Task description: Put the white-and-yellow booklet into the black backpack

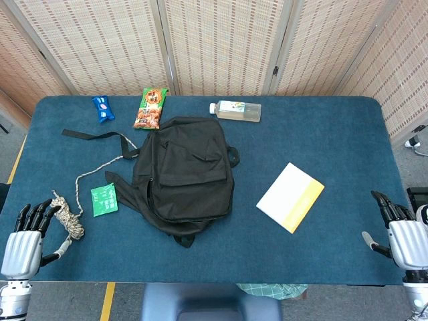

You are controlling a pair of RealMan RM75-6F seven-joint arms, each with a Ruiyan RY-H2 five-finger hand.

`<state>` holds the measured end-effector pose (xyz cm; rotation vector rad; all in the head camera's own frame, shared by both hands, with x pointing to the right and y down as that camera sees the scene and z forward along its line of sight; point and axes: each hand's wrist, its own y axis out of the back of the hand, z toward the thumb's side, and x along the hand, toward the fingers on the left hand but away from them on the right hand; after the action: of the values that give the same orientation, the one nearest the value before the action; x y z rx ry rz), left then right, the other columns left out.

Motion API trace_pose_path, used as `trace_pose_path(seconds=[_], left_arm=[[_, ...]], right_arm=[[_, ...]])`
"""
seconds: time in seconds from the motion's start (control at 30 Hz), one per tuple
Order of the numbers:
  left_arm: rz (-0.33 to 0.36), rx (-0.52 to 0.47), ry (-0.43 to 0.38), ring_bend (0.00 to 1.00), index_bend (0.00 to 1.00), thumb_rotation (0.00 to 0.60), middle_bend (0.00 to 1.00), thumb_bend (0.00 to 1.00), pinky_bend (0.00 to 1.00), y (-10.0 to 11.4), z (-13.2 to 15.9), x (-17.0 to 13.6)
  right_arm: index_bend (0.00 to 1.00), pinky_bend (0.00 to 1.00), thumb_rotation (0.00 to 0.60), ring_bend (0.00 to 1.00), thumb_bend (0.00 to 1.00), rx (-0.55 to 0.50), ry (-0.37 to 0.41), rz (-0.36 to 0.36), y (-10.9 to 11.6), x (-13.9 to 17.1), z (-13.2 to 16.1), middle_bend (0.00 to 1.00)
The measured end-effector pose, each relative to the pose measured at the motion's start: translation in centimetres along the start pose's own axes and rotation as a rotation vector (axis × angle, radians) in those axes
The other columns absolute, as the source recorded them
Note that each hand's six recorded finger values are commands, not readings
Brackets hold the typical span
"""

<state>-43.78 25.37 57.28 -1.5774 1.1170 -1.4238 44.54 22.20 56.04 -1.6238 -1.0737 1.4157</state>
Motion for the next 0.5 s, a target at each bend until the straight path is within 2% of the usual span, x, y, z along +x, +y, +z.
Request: trace_pose_path(seconds=[0.3,0.5], left_arm=[[-0.027,0.012,0.000,0.13,0.21,0.600,0.13,0.26,0.00,-0.6,0.3,0.6],[-0.029,0.008,0.003,0.13,0.21,0.600,0.13,0.26,0.00,-0.6,0.4,0.5]], right_arm=[[0.09,0.25,0.600,0.27,0.29,0.007,0.048,0.022,-1.0,-0.9,0.9,0.15],[0.09,0.25,0.600,0.27,0.29,0.036,0.099,0.075,-2.5,-2.4,1.7,0.16]])
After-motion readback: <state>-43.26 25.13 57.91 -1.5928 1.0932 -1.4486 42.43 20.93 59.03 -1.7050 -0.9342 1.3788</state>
